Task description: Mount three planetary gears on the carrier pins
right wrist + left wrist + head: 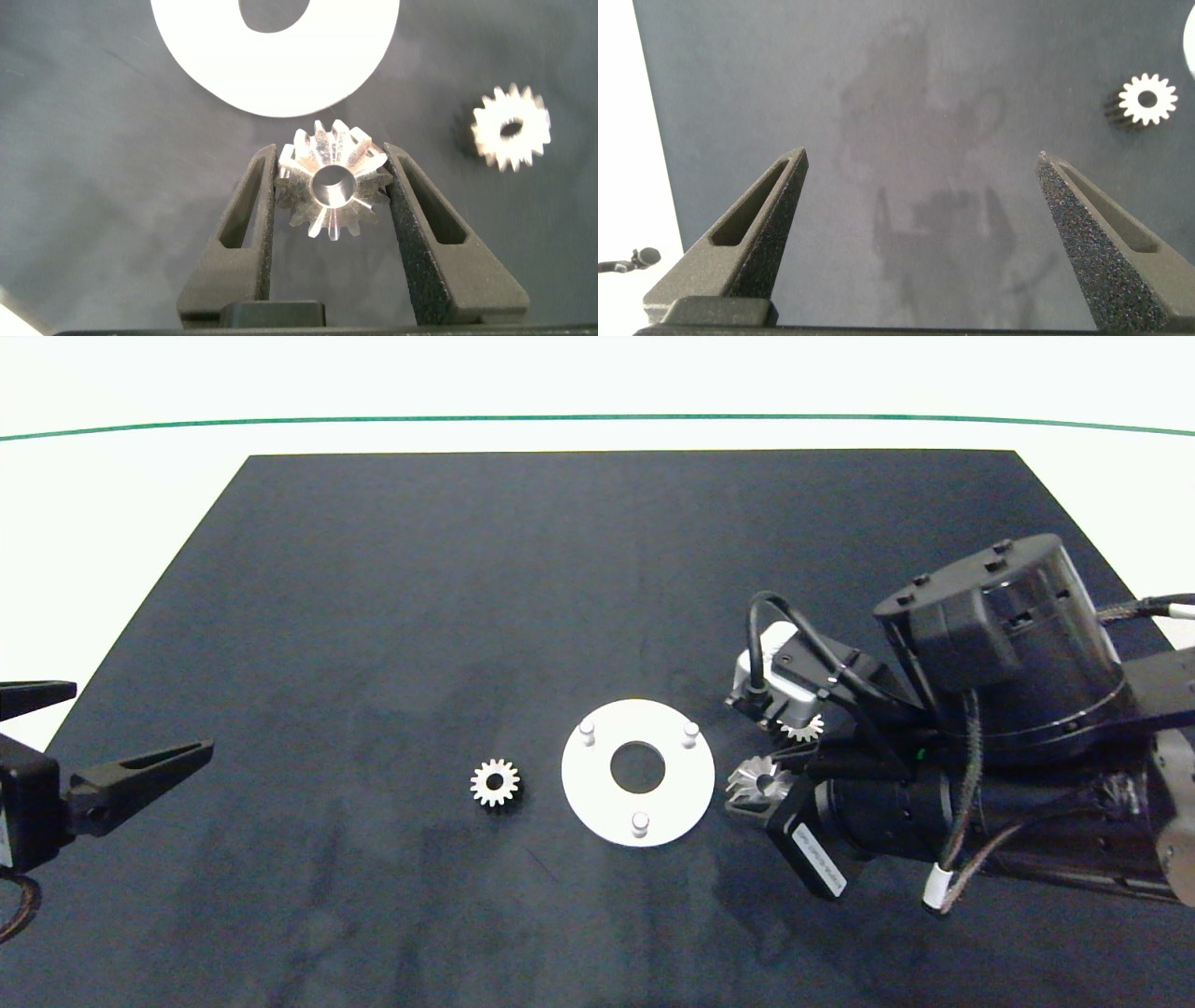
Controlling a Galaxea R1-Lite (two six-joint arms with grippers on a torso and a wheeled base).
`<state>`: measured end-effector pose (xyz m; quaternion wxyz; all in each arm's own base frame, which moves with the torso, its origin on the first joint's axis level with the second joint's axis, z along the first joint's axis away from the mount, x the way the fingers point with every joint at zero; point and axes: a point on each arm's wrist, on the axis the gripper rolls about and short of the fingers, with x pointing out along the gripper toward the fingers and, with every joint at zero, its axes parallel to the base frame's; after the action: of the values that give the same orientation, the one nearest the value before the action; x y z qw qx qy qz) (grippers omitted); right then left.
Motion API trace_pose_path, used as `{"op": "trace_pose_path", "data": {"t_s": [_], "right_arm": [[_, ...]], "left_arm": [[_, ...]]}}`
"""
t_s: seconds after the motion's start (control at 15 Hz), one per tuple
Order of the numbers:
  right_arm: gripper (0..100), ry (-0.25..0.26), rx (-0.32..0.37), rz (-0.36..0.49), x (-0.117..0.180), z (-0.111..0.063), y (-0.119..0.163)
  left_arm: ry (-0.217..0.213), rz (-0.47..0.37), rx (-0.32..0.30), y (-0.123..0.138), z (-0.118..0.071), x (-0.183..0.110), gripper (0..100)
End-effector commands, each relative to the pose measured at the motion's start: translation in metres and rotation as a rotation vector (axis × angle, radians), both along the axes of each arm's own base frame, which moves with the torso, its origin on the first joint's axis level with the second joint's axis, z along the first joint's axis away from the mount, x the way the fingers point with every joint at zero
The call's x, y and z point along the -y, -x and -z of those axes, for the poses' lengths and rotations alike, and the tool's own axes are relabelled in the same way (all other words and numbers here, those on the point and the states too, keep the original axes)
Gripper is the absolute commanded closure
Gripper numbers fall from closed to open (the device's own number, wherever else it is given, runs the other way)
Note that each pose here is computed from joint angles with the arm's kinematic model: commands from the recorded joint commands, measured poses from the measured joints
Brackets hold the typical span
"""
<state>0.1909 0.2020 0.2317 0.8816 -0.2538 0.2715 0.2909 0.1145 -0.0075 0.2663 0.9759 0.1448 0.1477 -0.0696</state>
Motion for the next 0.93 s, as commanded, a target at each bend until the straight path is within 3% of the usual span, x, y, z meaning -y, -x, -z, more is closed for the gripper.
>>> {"op": "trace_pose_path", "data": {"t_s": [0.07, 0.27, 0.93], "right_arm": [[100, 0.065, -0.038, -0.070, -0.039, 0.008, -0.003], [100, 0.127, -0.038, -0.073, -0.057, 0.018, -0.003], [100, 0.133, -0.038, -0.074, -0.081, 0.027, -0.018]], "left_arm": [[-0.002, -0.034, 0.035, 0.009, -0.009, -0.004, 0], [-0.002, -0.038, 0.026, 0.016, -0.016, -0.005, 0], [-0.001, -0.035, 0.036, 0.019, -0.018, -0.005, 0]]}}
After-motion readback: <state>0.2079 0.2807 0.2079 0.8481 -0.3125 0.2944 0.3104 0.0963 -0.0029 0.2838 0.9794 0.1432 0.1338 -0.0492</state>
